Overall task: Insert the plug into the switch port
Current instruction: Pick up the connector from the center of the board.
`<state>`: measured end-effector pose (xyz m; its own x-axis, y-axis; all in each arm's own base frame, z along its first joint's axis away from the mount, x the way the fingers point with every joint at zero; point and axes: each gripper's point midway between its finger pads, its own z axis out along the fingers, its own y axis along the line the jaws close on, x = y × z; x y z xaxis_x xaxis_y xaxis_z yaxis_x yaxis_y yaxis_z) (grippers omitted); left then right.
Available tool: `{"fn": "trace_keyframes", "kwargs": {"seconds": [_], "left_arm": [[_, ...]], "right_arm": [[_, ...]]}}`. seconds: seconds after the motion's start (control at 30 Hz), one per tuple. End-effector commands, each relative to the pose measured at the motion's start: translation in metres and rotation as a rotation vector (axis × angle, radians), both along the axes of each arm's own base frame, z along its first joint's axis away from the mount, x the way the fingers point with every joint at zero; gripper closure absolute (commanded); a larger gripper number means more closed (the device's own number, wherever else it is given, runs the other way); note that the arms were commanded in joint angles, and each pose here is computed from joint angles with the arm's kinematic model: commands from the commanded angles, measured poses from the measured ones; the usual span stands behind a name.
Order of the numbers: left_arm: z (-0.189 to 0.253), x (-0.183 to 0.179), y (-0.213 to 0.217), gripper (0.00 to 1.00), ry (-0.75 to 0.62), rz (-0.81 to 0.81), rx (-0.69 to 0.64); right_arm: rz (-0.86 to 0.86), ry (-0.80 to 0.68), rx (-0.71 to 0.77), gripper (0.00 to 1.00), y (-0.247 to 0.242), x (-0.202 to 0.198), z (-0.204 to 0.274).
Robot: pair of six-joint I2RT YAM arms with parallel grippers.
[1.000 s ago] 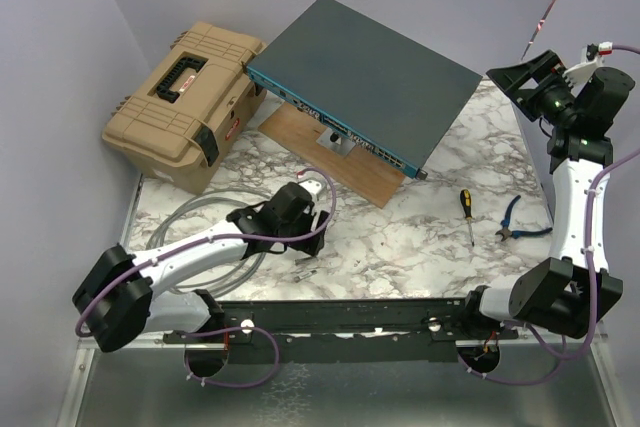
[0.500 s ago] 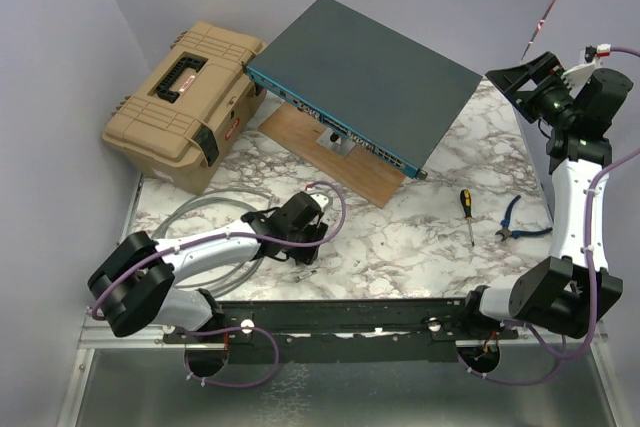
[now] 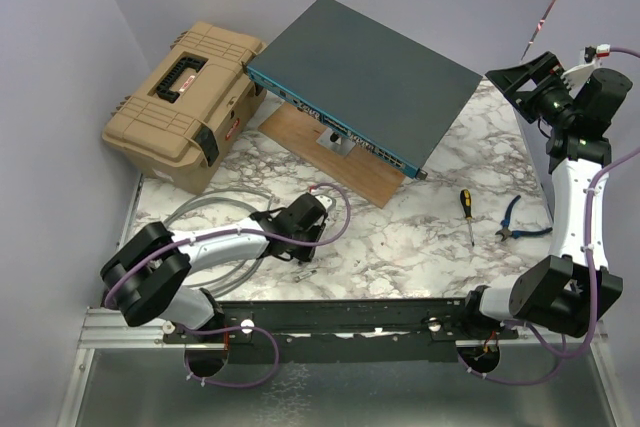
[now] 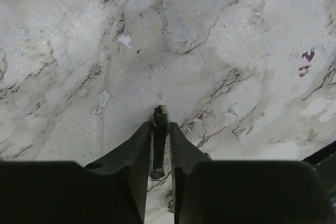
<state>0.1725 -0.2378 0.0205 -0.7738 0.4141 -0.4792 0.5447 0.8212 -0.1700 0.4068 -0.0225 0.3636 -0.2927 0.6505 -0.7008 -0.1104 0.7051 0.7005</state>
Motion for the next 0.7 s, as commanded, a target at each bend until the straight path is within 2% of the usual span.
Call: {"fn": "trace_keyframes", "kwargs": {"seconds": [0.0, 0.1, 0.17, 0.4, 0.67], "left_arm": [[-0.009, 0.006, -0.001, 0.83, -0.011, -0.002, 0.021], [-0.006, 0.016, -0.009, 0.89, -0.005, -0.002, -0.022], [0.0, 0.026, -0.018, 0.92, 0.02, 0.003, -0.103], [0.024, 0.064, -0.036, 0.93, 0.01, 0.032, -0.318], [0.024, 0.079, -0.046, 0.9, 0.023, 0.09, -0.53]], "right_arm": [[0.008, 0.001, 0.01, 0.0, -0.001, 0.003, -0.004], [0.014, 0.0, 0.018, 0.0, 0.0, 0.004, -0.004], [0.02, -0.001, 0.024, 0.0, 0.001, 0.004, -0.004], [0.035, -0.007, 0.033, 0.0, 0.003, 0.006, -0.001], [0.051, -0.013, 0.042, 0.0, 0.006, 0.006, -0.002]]}}
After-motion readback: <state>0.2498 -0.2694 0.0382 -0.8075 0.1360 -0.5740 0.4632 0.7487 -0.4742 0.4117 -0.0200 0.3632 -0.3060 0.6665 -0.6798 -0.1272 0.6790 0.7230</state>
